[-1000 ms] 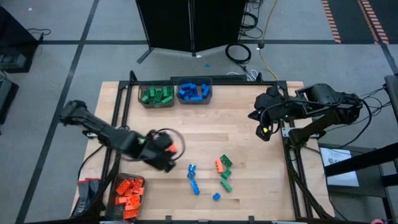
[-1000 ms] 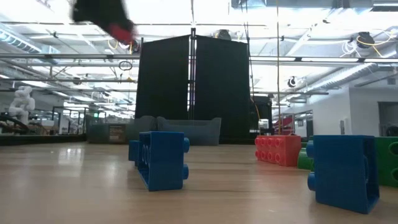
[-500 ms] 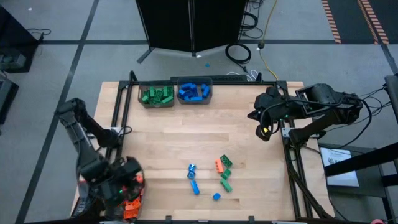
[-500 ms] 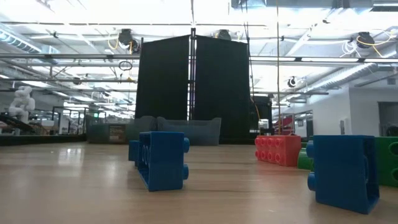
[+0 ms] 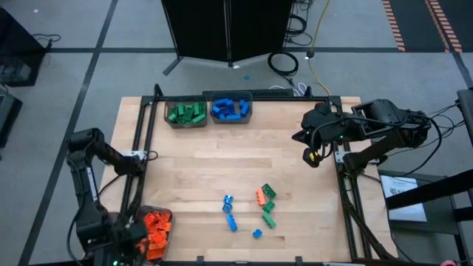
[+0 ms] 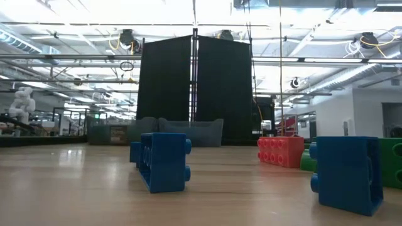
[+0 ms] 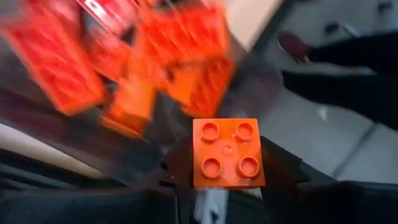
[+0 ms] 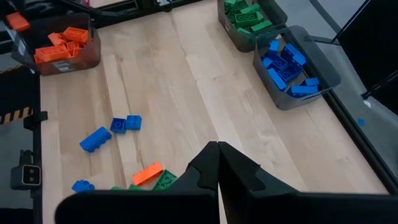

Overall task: Sort blocks
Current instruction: Put the orange gamepiece into the bottom black bin

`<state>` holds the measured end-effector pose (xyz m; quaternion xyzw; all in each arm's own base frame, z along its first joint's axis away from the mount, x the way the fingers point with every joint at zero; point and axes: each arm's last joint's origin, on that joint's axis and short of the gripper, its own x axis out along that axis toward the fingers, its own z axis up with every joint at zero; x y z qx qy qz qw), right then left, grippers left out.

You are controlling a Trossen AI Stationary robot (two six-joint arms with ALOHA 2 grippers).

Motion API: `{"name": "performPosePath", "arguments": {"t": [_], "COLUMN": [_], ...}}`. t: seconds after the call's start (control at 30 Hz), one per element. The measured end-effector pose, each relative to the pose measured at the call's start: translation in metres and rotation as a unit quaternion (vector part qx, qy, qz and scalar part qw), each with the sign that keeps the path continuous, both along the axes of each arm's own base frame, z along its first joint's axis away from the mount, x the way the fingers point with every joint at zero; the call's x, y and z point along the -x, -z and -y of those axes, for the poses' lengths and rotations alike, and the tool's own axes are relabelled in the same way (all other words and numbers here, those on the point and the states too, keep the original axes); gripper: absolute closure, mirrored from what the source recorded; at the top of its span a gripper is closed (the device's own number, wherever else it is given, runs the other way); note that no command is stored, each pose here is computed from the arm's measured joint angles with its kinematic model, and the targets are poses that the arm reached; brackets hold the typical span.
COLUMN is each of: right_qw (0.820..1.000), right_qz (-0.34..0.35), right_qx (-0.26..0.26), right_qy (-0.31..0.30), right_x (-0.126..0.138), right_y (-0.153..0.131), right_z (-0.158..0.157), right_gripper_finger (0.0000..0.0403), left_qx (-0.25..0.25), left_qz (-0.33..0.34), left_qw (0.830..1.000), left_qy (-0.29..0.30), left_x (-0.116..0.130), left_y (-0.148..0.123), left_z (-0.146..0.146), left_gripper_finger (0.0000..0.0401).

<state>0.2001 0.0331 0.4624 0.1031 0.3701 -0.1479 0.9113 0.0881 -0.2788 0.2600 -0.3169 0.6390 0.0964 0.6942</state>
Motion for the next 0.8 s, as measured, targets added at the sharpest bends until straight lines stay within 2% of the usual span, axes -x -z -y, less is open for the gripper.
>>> {"name": "performPosePath", "arguments": {"t": [0.07, 0.37, 0.57, 0.8], "right_qw": [1.000, 1.000, 1.000, 1.000], "right_qz": [0.000, 0.003, 0.003, 0.002], "right_qx": [0.001, 0.013, 0.011, 0.013], "right_qy": [0.000, 0.008, 0.009, 0.005], "right_x": [0.000, 0.000, 0.000, 0.000], "right_y": [0.000, 0.000, 0.000, 0.000], "right_z": [0.000, 0.001, 0.001, 0.001], "right_gripper_finger": [0.0403, 0.0403, 0.0403, 0.0403], "left_qx": [0.014, -0.038, -0.041, -0.046], "left_qz": [-0.015, -0.049, -0.047, -0.036], "left_qw": [1.000, 0.998, 0.998, 0.998], "left_qy": [0.010, 0.007, 0.006, 0.008], "left_x": [0.004, 0.010, 0.010, 0.009], "left_y": [0.005, 0.021, 0.021, 0.021], "left_z": [0.009, 0.012, 0.011, 0.011], "left_gripper_finger": [0.0277, 0.0277, 0.0274, 0.0167]}}
